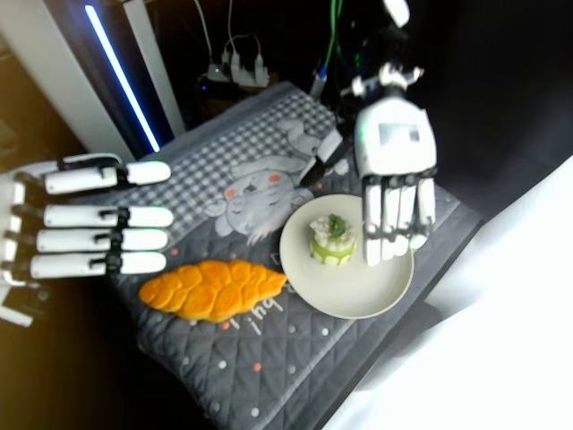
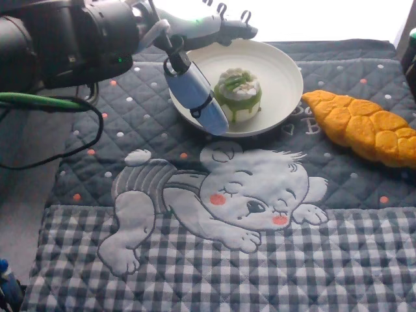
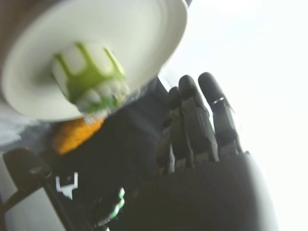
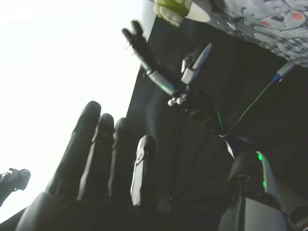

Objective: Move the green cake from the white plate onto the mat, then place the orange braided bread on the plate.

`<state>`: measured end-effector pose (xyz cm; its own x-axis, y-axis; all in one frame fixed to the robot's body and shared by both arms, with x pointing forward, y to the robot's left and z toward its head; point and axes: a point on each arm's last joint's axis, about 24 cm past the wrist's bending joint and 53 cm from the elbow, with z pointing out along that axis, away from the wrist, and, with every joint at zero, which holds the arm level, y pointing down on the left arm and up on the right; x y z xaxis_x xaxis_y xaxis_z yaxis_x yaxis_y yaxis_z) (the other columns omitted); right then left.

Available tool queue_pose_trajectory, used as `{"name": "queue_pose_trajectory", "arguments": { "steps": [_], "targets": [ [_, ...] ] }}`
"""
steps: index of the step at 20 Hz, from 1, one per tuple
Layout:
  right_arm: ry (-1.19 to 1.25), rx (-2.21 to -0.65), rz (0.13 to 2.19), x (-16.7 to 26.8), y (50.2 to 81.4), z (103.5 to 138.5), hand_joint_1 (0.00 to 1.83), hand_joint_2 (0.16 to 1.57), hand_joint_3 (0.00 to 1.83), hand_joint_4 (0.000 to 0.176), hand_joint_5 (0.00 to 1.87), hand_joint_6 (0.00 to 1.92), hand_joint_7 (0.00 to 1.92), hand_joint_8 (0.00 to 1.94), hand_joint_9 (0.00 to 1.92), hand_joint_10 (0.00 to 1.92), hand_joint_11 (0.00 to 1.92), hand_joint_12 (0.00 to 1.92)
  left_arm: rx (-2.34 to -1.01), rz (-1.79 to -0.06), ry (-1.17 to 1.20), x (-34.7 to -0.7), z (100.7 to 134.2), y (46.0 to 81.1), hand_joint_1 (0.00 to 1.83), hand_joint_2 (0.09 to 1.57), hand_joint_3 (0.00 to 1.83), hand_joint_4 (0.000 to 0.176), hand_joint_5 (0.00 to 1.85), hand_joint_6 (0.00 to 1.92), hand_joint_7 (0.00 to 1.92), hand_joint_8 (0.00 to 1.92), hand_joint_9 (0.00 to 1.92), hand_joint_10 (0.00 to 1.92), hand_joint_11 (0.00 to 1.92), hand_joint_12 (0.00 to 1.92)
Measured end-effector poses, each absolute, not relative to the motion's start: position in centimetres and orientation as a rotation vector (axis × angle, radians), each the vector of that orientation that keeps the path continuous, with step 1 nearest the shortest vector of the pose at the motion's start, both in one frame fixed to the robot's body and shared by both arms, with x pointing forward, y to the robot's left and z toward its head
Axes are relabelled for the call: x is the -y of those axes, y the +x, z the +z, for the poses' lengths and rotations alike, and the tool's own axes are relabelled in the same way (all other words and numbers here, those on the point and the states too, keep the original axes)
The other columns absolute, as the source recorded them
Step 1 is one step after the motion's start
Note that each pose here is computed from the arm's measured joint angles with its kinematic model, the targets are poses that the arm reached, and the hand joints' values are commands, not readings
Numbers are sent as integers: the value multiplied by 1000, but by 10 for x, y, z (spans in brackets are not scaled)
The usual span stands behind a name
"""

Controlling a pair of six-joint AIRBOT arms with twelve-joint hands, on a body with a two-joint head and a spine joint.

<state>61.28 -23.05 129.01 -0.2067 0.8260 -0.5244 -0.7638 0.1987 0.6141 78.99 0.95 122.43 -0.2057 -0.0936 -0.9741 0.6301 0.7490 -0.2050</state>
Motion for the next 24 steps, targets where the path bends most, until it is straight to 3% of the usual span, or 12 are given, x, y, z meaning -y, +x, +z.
{"name": "queue_pose_trajectory", "arguments": {
  "steps": [2,5,6,8,9,11,13,18,19,21,22,24],
  "targets": [
    [78,-1036,1454,229,612,1290,558,865,15,176,217,0,375,8,309,6,266,193,-1668,-695,401,-12,1224,796,618,566,1,82,133,1,387,2,443,1,104,752],
    [81,-1035,1453,229,612,1290,530,891,16,176,167,0,360,0,293,0,252,187,-1680,-698,376,-11,1221,801,627,589,7,86,127,0,384,1,462,6,104,740],
    [81,-1036,1453,229,612,1290,540,892,13,176,182,7,349,0,279,0,240,182,-1683,-696,372,-12,1220,801,647,597,9,75,130,2,384,1,448,1,90,731],
    [81,-1035,1453,229,612,1290,562,903,11,176,197,10,348,3,264,2,221,176,-1687,-698,363,-10,1219,803,683,593,5,80,148,8,396,5,428,0,73,723],
    [81,-1035,1454,229,612,1290,559,910,11,176,205,11,346,1,263,2,217,175,-1688,-700,360,-9,1218,804,688,609,1,62,149,1,413,1,424,0,57,765],
    [81,-1036,1455,229,611,1289,577,917,11,176,214,12,340,0,273,5,221,178,-1692,-705,359,-6,1216,804,686,610,0,57,154,2,423,3,434,4,65,777],
    [81,-1036,1455,228,611,1289,580,925,9,176,231,13,330,5,290,10,232,185,-1705,-720,351,-1,1209,803,708,614,1,80,165,6,428,4,451,10,98,794],
    [81,-1037,1457,228,611,1289,571,968,1,176,284,8,384,15,360,16,295,231,-1711,-739,344,3,1205,802,700,673,6,64,185,6,442,3,481,9,104,851],
    [81,-1037,1457,228,611,1289,553,964,0,176,277,1,390,11,347,6,290,235,-1711,-738,345,3,1204,802,702,693,12,78,184,4,445,4,495,12,117,857],
    [81,-1037,1458,228,611,1289,544,967,1,176,279,2,398,11,339,2,274,229,-1710,-740,345,3,1204,802,733,698,12,88,189,5,442,2,481,5,95,845],
    [81,-1037,1458,228,611,1289,560,975,4,176,292,6,414,14,347,4,269,229,-1710,-742,345,4,1204,802,766,721,17,65,214,13,457,7,491,8,96,844],
    [80,-1037,1458,228,611,1289,557,969,1,176,300,7,417,12,370,13,282,236,-1709,-752,343,5,1204,801,789,744,7,59,253,8,482,5,513,7,112,843]
  ]
}}
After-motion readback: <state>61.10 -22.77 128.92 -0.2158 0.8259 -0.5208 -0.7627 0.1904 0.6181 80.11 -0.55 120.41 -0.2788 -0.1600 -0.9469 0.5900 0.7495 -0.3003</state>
